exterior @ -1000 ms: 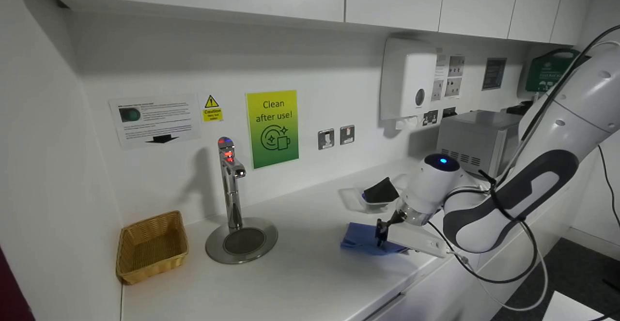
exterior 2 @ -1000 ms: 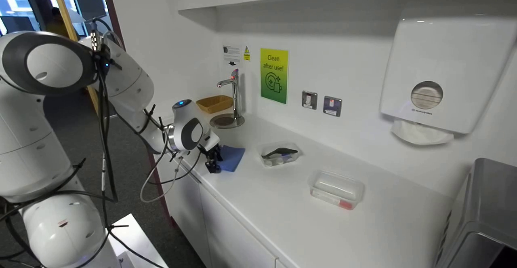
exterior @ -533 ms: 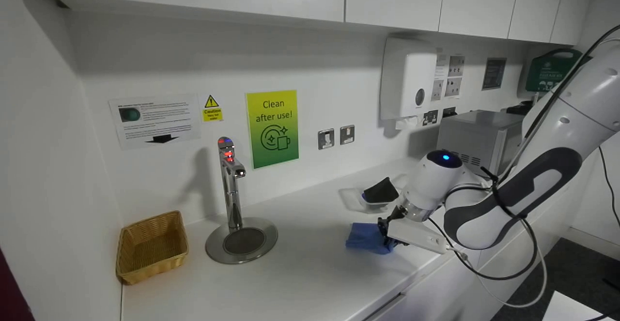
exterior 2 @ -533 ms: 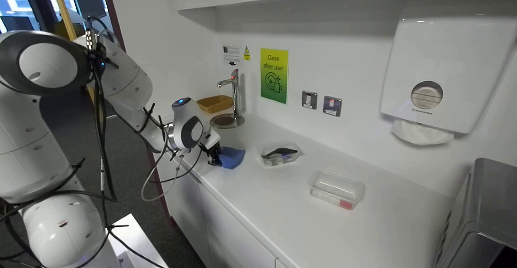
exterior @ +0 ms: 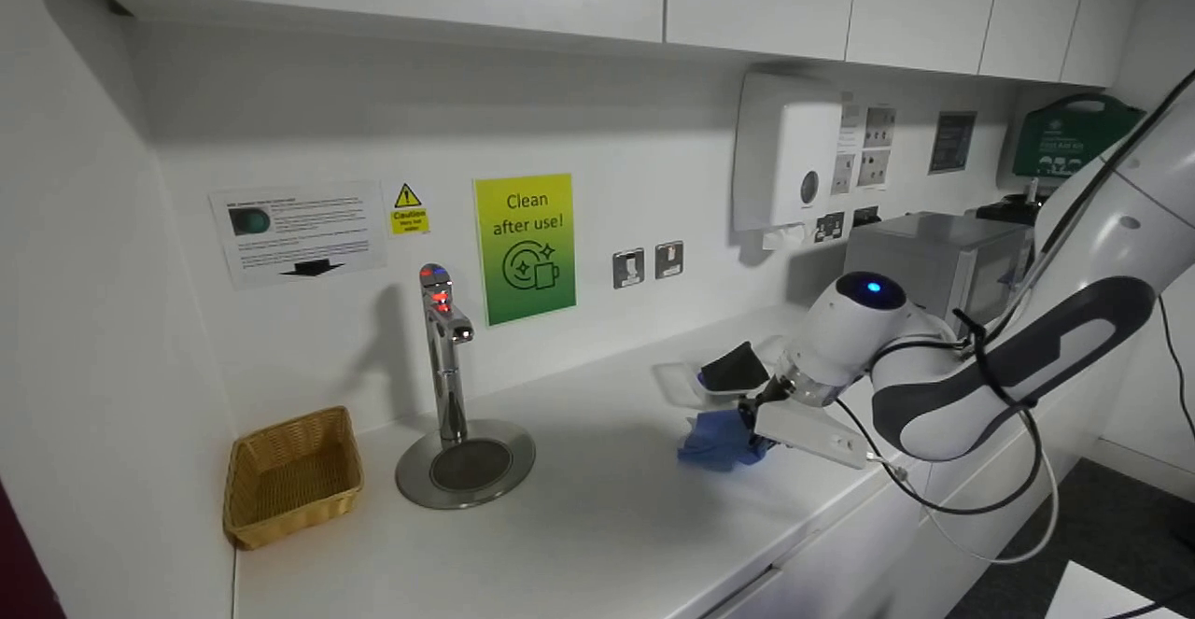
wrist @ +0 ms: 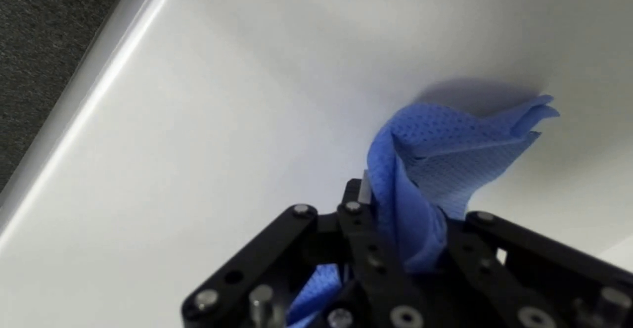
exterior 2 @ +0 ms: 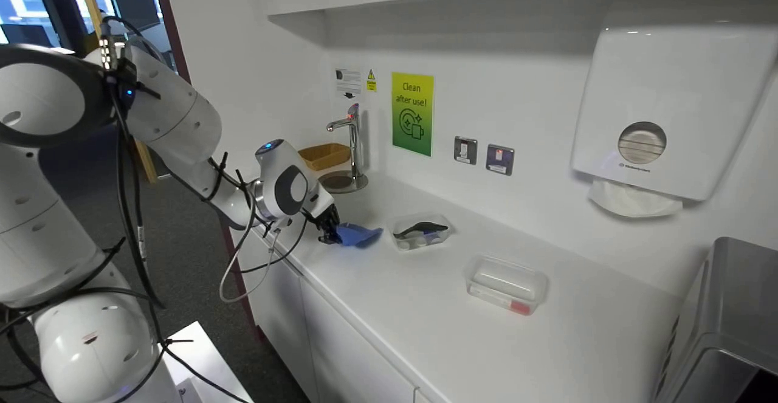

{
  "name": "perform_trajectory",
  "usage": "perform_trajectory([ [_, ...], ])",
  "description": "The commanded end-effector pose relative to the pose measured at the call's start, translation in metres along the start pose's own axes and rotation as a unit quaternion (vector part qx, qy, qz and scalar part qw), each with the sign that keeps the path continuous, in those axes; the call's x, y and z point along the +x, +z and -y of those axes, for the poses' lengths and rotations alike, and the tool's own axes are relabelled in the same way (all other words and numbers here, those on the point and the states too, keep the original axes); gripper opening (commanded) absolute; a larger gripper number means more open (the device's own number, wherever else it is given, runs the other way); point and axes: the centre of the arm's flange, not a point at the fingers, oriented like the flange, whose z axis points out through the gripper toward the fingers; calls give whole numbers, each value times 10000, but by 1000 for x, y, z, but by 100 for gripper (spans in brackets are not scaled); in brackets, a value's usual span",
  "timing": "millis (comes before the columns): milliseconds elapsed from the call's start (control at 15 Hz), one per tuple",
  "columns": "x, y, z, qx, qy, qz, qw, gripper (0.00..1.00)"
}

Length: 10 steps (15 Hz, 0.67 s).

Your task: Put the blue towel in the clear bowl on the left then remove the red marker from the bowl on the right.

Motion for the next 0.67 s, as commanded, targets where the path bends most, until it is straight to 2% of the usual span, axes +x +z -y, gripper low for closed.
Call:
perform_trajectory([
  [0, 1, -36, -4, 74, 29, -489, 9988, 2],
  [267, 3, -63, 5, 179, -10, -853, 9962, 2],
  [600, 12, -90, 9, 132, 14, -1255, 9920, 2],
])
